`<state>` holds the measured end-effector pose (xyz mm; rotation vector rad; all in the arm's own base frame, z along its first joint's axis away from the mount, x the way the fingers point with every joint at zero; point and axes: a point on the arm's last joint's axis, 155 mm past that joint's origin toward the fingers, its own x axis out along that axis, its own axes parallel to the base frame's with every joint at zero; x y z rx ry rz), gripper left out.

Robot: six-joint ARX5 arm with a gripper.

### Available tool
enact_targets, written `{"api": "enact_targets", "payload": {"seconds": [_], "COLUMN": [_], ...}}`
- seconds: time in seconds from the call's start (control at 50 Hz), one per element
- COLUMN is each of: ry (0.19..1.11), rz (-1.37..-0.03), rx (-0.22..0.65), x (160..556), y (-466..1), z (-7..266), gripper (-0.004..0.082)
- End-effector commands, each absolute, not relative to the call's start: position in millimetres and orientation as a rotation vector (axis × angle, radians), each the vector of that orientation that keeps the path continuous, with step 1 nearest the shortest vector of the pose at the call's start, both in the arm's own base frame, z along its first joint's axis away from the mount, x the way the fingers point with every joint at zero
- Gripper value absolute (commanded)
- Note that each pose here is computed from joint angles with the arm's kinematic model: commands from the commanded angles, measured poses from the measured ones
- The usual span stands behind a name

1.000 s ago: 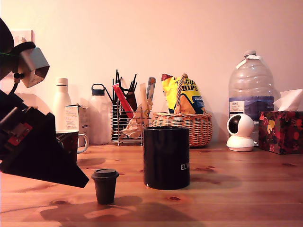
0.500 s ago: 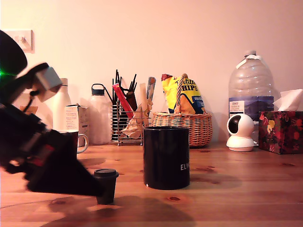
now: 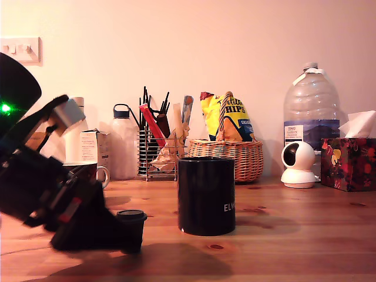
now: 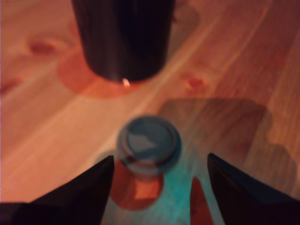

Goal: Pick up the coffee capsules from the table one by one and drop them inside the nearest coffee cup

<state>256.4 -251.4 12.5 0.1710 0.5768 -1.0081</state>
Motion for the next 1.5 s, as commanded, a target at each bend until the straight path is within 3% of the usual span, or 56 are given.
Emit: {"api": "enact_targets", "payload": {"seconds": [0.0,0.28,0.34,0.5,0.56,1.06,1.32,1.48], "ry": [0.586,0.58,0.579,0.583,0.581,0.538,0.493,0.449], "rz": [-1.006,-0.994,-0.995,-0.997,-0.997,-1.019,-1.06,-1.068], "rx": [0.181,0.185,0.184,0.183,0.183,0.172,0.082,0.078], "x": [254,259,261,263,263,265,259,255], "y": [-250,-250,-251,-253,-253,-259,-267,-266], "z": [7,9,9,8,8,19,53,79], "gripper": [0.0572,0.0544,0.05,0.0279,0.0248,0.0248,0.0248,0.0248]}}
